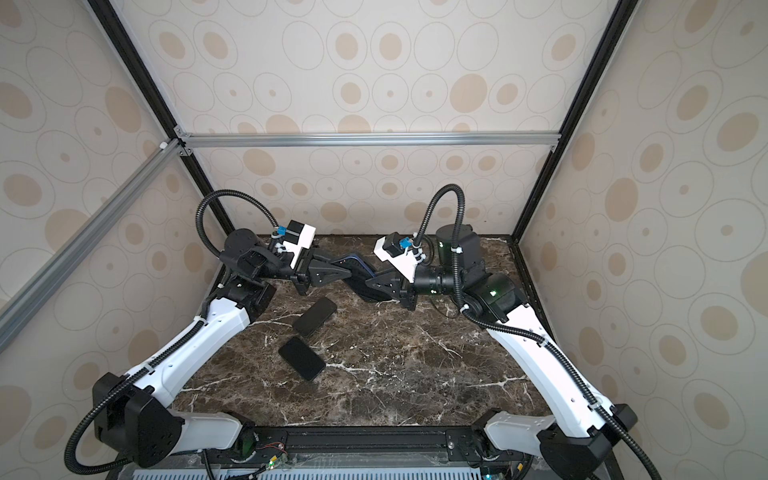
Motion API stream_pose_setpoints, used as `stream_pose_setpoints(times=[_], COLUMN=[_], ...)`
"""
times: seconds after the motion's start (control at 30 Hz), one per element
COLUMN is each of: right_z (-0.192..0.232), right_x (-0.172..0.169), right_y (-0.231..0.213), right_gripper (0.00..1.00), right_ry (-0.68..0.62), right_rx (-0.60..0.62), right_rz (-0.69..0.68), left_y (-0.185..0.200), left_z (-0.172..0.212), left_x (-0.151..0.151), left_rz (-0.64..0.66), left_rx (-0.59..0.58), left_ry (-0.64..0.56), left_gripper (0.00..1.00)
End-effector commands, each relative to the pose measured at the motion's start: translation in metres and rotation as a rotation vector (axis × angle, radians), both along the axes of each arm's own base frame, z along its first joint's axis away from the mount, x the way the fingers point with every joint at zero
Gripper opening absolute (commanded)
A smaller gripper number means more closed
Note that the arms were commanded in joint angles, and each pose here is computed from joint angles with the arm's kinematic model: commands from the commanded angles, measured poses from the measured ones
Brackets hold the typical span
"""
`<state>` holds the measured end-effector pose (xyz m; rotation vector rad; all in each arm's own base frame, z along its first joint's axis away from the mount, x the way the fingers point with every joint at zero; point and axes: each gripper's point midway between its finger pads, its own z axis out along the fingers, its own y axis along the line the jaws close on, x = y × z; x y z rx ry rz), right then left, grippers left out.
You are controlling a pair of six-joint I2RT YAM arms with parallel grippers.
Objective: Take the phone out of the phone case
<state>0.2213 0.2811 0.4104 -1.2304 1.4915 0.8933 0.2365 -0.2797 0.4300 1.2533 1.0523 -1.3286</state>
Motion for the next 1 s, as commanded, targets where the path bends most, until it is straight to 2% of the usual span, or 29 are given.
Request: stream_pose_setpoints(times=[0.0,0.33,0.57,0.97], right_z=[0.015,0.017,0.016,0.013], right_x=[-0.014,-0.018,-0.020,-0.019], right_y=[-0.005,-0.018,-0.024,-0.030], right_gripper=[0.00,0.00,0.00,0.00], right_ry=[-0.034,-0.059,-0.064,-0.072], right_rx=[0.041,0.030,0.020,-0.001], right_rz=[0.005,-0.045,-0.060,-0.084], left_y=[0.002,0.004,0.005,0.007], left_z=[0.017,0.016,0.019,0.020], left_x=[0.006,0.007,0.008,0.009], left_rz=[0.060,0.072,0.074,0.082], left_rx=[-0.057,-0.059,-0.061,-0.065], left_ry=[-0.094,-0.097,-0.102,-0.102], left_gripper=[0.09,0.11,0.17,0.17])
